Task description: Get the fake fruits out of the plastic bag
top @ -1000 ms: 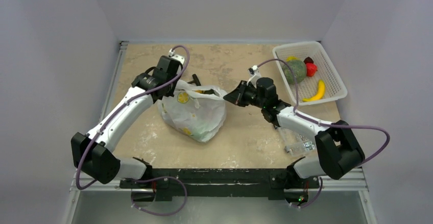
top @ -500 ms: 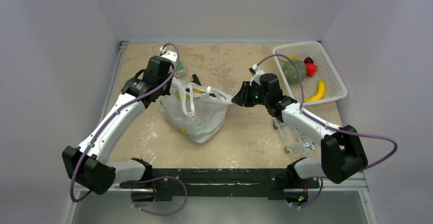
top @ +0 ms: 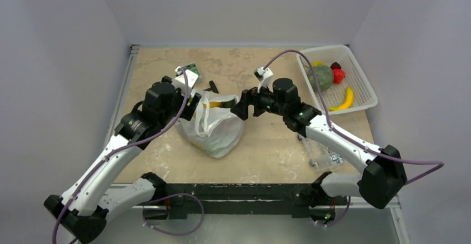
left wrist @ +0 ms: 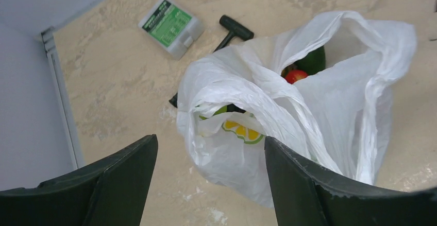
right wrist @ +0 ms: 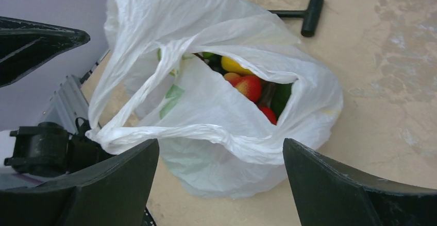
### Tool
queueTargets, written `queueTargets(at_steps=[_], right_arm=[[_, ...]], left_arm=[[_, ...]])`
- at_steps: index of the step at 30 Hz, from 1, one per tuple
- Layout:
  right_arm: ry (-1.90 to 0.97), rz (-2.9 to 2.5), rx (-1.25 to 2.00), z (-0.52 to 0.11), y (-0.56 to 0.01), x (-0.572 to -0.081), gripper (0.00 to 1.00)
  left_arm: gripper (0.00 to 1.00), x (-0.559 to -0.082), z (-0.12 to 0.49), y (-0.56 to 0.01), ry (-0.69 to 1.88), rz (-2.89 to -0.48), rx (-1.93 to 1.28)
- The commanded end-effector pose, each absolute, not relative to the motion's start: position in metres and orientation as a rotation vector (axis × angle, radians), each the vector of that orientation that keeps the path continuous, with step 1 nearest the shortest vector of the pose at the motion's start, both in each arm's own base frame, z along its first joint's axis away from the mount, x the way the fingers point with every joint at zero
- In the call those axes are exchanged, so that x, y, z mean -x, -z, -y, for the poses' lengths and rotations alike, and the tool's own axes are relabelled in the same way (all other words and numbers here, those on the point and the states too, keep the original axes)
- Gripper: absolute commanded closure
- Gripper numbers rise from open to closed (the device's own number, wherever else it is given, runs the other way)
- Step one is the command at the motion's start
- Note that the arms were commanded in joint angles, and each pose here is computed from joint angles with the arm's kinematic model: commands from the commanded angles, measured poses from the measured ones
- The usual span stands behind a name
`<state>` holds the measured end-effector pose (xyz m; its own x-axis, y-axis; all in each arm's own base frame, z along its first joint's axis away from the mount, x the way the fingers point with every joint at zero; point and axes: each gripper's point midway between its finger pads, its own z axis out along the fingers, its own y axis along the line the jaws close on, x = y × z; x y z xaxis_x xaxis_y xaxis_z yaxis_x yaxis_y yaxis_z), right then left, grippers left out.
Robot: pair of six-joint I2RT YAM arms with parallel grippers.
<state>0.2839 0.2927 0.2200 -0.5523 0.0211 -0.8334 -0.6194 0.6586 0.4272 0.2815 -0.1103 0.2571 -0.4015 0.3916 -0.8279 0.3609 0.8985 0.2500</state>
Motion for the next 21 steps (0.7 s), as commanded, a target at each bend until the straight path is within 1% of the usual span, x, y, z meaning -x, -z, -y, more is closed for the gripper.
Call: queueTargets(at_steps=[1,3,4,7,9,11,14,18,21], right_arm=[[-1.032,-1.767,0.614,-0.313,-0.264,-0.267,0.07],[-1.056,-1.719,0.639,-0.322,-0.271,-0.254,0.04],[-1.076,-1.729,0.610,-0.326,-0.273,-0.250,0.04],[-1.218,-1.939,0.313,-0.334,-0.256,-0.245,0.04],[-1.384,-2.034,0.154,-0.348,-0.241,-0.225,0.06],[-1.481,-2.065,0.034,-0.361,-0.232,-0.212,0.07],[-1.490,-2.068,-0.083,-0.371,-0.225,-0.213,0.08],[-1.562,-2.092,-0.228,-0.381,-0.214,-0.219,0.16],[-1.571,-2.119,-0.288,-0.386,-0.210,-0.222,0.17]], left_arm=[[0.25,-0.272,0.129,-0.292,0.054,-1.802,-0.650],[0.31,-0.266,0.137,-0.293,0.098,-1.791,-0.691],[0.33,-0.264,0.141,-0.293,0.124,-1.791,-0.700],[0.32,-0.265,0.144,-0.295,0.149,-1.813,-0.677],[0.30,-0.267,0.141,-0.299,0.139,-1.824,-0.643],[0.29,-0.270,0.137,-0.302,0.121,-1.820,-0.600],[0.29,-0.272,0.129,-0.308,0.093,-1.796,-0.546],[0.29,-0.272,0.123,-0.311,0.070,-1.764,-0.511],[0.29,-0.274,0.122,-0.307,0.044,-1.772,-0.519]])
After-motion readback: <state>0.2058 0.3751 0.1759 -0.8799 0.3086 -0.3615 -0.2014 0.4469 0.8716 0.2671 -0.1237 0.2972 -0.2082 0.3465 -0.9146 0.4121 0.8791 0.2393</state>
